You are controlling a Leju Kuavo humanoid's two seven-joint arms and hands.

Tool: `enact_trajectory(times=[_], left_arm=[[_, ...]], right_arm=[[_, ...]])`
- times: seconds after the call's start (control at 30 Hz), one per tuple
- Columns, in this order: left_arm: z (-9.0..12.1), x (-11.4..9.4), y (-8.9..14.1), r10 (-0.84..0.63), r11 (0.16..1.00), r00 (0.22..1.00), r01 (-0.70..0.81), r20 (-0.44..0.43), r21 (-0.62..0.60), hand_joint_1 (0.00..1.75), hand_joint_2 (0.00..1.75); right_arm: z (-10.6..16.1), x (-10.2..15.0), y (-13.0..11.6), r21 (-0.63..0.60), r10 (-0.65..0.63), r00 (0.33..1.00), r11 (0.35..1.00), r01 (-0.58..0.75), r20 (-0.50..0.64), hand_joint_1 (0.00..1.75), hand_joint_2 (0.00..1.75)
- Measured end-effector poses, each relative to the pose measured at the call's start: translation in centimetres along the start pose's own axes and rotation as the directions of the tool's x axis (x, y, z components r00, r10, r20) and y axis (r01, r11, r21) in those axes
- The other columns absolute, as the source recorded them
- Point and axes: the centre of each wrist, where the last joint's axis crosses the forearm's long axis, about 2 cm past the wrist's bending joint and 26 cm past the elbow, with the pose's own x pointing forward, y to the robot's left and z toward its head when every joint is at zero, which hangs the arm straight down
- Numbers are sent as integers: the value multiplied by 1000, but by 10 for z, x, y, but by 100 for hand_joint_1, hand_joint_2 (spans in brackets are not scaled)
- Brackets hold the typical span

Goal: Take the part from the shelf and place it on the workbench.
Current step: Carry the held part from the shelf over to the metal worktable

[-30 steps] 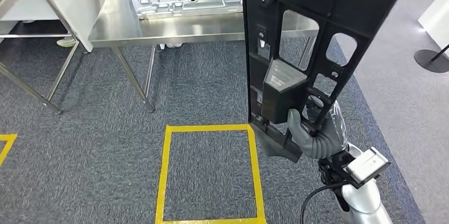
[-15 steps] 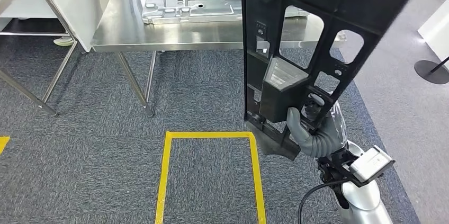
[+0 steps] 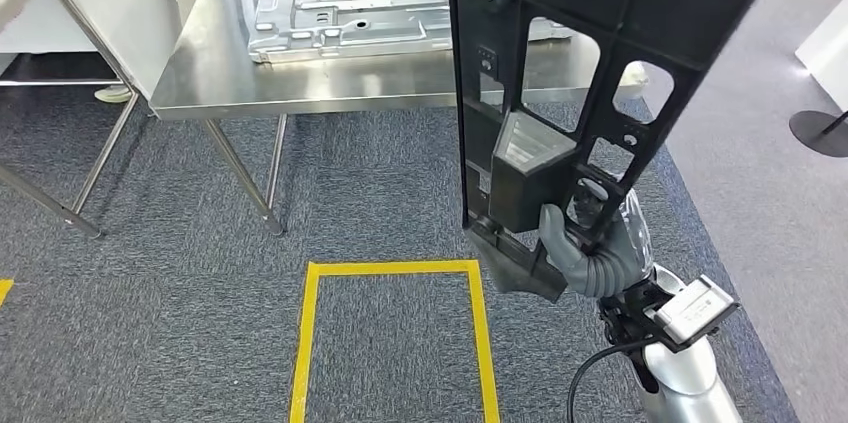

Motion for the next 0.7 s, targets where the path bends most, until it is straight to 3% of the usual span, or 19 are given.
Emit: enact_trajectory(times=[0.4,0.7], left_arm=[[1,-2,2,-6,1000,1000,6,-4,1,0,175],[0,-1,1,-7,1000,1000,7,-3,-4,0,175]], right_arm=[[2,0,6,1,8,1000,1000,-8,0,175,175],[1,0,7,9,28,997,1000,-28,67,175,175]])
